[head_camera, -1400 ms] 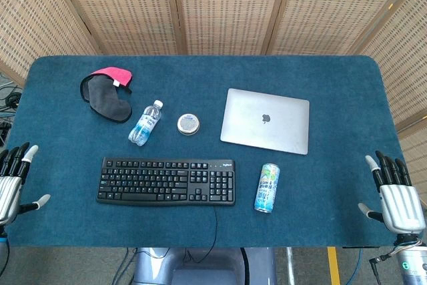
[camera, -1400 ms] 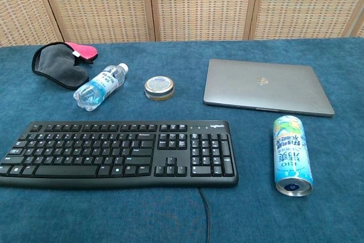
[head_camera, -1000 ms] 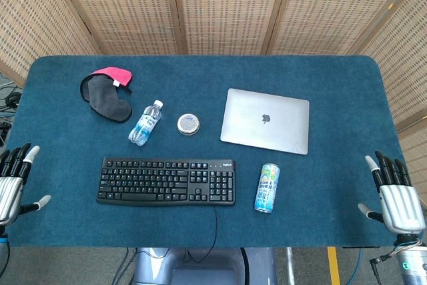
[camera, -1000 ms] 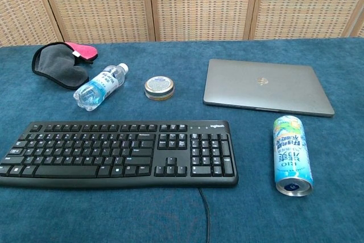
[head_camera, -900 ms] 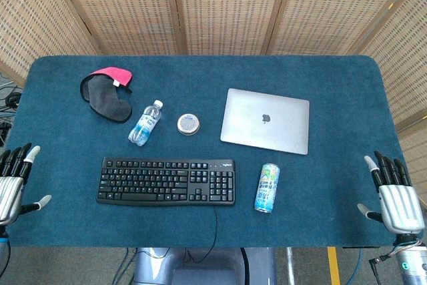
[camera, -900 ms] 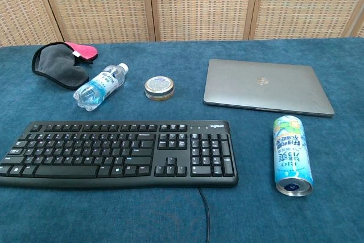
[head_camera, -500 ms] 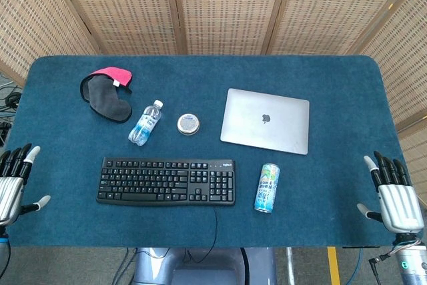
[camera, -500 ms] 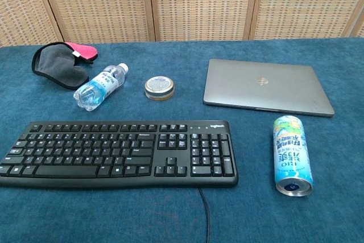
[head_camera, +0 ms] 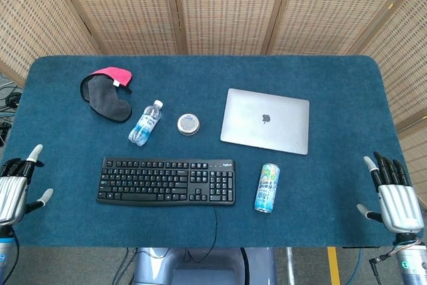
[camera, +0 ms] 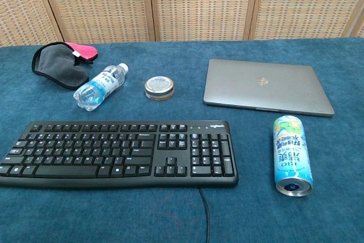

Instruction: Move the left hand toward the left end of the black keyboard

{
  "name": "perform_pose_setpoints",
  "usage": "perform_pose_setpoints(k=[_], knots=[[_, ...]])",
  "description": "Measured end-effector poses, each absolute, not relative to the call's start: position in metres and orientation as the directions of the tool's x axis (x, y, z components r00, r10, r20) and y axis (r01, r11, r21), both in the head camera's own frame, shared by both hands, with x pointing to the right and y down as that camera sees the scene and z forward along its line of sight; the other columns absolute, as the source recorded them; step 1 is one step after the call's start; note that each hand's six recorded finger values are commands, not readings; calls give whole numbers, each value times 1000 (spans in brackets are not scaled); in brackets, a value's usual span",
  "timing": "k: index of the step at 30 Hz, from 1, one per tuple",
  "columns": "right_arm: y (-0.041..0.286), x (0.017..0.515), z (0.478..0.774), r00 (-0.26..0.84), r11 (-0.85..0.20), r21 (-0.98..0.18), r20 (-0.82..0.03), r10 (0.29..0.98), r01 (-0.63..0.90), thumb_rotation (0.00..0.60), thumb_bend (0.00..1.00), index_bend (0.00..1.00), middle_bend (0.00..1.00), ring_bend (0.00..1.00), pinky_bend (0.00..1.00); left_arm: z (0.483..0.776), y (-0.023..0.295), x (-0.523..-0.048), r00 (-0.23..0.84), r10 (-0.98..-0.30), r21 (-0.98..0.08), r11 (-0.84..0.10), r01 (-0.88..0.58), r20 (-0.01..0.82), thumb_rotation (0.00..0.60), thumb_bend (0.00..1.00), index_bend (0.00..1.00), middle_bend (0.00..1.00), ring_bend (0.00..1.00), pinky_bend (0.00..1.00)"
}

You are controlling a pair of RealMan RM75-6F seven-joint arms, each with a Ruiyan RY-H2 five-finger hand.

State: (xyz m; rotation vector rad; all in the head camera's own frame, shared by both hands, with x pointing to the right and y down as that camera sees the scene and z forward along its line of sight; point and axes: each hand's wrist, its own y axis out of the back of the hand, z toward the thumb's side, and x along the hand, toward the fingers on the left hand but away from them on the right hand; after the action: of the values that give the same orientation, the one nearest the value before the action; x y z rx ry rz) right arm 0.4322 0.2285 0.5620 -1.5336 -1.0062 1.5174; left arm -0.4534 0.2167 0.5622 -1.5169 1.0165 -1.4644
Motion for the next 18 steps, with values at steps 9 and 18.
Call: perform_pose_setpoints(k=[9, 18], knots=[[230, 431, 563, -3, -423, -905, -424, 906, 30, 600, 2, 0, 0, 0, 0, 567, 217, -438, 51, -855, -856, -517, -17, 516, 600, 706, 0, 612, 542, 370], [230, 429, 565, 3, -432, -902, -432, 902, 29, 600, 2, 0, 0, 0, 0, 575, 219, -425, 72, -705, -709, -705, 37, 705, 600, 765, 0, 617, 545, 370]])
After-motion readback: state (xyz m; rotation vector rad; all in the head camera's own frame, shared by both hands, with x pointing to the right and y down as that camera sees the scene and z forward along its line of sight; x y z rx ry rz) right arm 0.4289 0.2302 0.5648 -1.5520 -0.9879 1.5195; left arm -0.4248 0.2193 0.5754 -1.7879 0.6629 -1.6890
